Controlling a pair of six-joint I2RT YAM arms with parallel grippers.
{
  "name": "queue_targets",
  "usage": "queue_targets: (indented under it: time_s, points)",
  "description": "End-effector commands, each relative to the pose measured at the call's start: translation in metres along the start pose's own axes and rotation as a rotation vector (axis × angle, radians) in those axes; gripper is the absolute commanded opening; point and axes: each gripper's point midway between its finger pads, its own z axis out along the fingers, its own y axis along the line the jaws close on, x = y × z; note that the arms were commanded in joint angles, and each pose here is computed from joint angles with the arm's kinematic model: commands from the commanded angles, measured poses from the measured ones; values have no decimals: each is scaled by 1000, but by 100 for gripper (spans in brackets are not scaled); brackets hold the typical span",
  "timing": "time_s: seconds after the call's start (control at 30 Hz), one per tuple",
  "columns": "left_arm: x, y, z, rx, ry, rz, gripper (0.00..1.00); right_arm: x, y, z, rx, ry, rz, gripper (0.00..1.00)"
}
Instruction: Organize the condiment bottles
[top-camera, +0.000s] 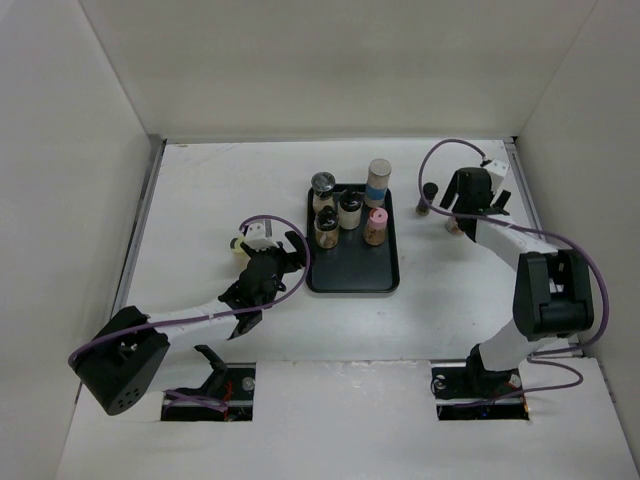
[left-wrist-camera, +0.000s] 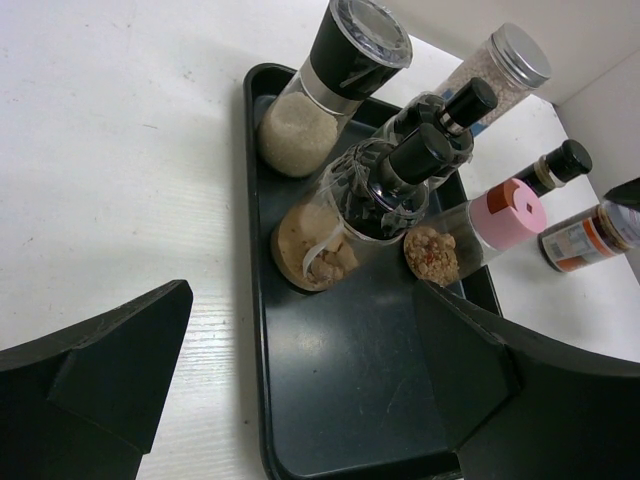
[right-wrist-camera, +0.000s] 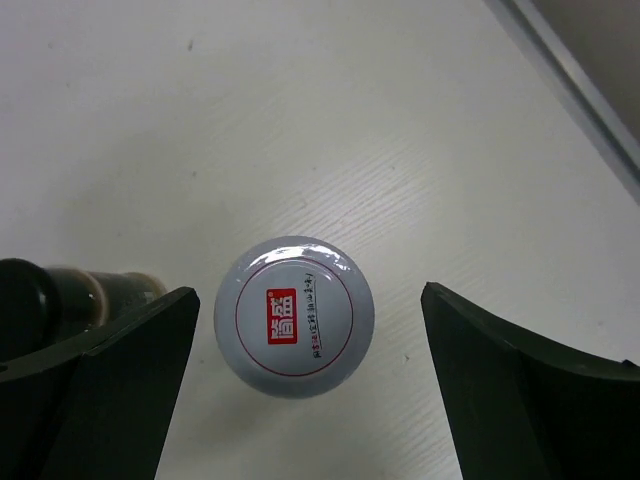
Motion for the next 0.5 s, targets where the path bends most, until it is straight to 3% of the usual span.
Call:
queue_targets:
  time_s: [0.0,0.1,0.3,0.47]
  points:
    - [-13,-9,0,33,-43,-38,94,-18,15,7,-58,-13,21,100]
    - [-13,-10,0,38,-41,-38,94,-6,14,16,-55,13,32,98]
    - [-10,-9,1,31,-34,-38,94,-2,9,11,-42,-17,93,51]
    - [-13,-8,0,31,-44,-43,94,1,10,-33,-67,-84,91,45]
